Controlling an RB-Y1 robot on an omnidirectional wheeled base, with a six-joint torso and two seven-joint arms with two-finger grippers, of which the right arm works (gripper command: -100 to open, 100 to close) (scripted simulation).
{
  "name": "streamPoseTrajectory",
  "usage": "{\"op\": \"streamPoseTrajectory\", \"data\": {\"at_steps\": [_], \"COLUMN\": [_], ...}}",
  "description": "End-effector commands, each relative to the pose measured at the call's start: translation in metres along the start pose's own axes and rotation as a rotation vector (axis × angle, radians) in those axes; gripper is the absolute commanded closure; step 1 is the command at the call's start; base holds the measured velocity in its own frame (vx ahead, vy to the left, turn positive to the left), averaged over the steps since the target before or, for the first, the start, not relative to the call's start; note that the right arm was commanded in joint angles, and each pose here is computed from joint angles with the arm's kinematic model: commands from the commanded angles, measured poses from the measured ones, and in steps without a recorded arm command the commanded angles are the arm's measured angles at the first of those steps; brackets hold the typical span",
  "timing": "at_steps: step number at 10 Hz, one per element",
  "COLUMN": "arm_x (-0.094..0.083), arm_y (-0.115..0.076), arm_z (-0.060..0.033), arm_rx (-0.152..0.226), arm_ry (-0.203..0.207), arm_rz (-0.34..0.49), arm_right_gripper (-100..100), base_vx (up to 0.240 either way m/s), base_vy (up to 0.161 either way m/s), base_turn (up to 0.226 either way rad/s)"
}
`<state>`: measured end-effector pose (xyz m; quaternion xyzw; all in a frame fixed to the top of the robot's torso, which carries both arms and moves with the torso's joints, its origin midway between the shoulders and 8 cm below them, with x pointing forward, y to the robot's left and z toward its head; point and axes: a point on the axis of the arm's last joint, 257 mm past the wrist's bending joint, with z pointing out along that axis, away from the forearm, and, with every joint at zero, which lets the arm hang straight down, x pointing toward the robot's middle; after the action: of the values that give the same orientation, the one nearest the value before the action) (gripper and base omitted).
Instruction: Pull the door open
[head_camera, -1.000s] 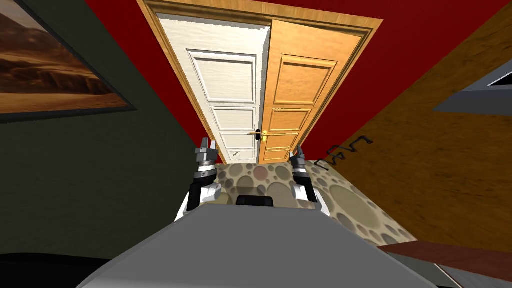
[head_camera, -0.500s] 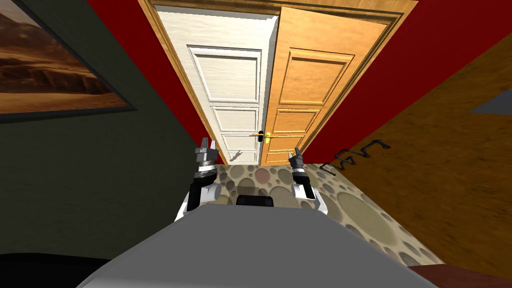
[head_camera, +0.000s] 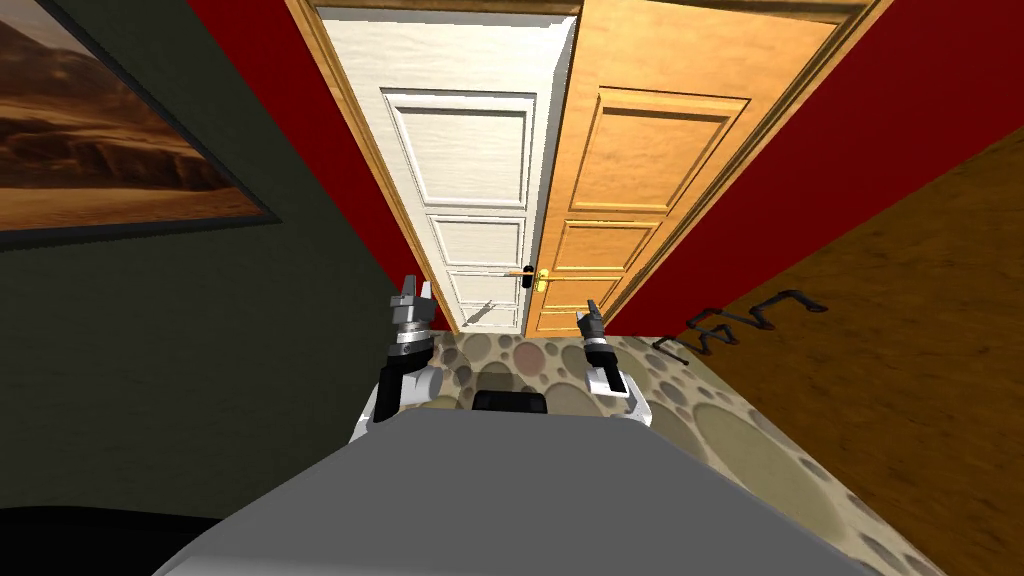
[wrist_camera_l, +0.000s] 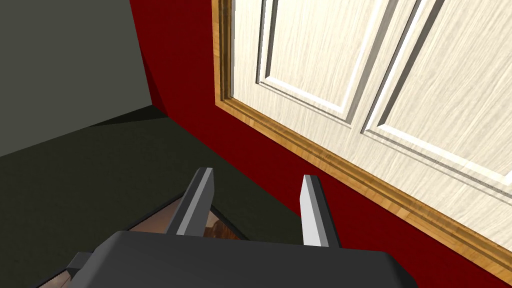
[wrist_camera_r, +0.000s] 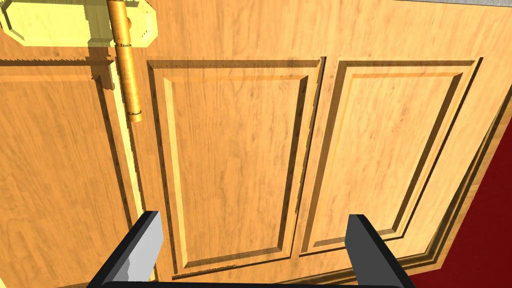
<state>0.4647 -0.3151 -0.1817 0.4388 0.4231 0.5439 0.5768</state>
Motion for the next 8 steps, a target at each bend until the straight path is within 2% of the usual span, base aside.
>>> {"op": "streamPoseTrajectory", "data": {"at_steps": [1, 4, 8], "arm_x": [-0.003, -0.011, -0.026], "arm_y": [-0.011, -0.03, -0.064], "arm_z": [0.0032, 0.0051, 0.0071], "arm_rx": [0.023, 0.064, 0.137], "arm_ry": [-0.003, -0.009, -0.025], "arm_rz": [-0.001, -0.003, -0.003], "arm_right_gripper": [-100, -100, -100], "base_vx": [0.103, 0.092, 0.147], "base_vy": [0.002, 0.005, 0.006], "base_turn": [0.078, 0.068, 0.091]}}
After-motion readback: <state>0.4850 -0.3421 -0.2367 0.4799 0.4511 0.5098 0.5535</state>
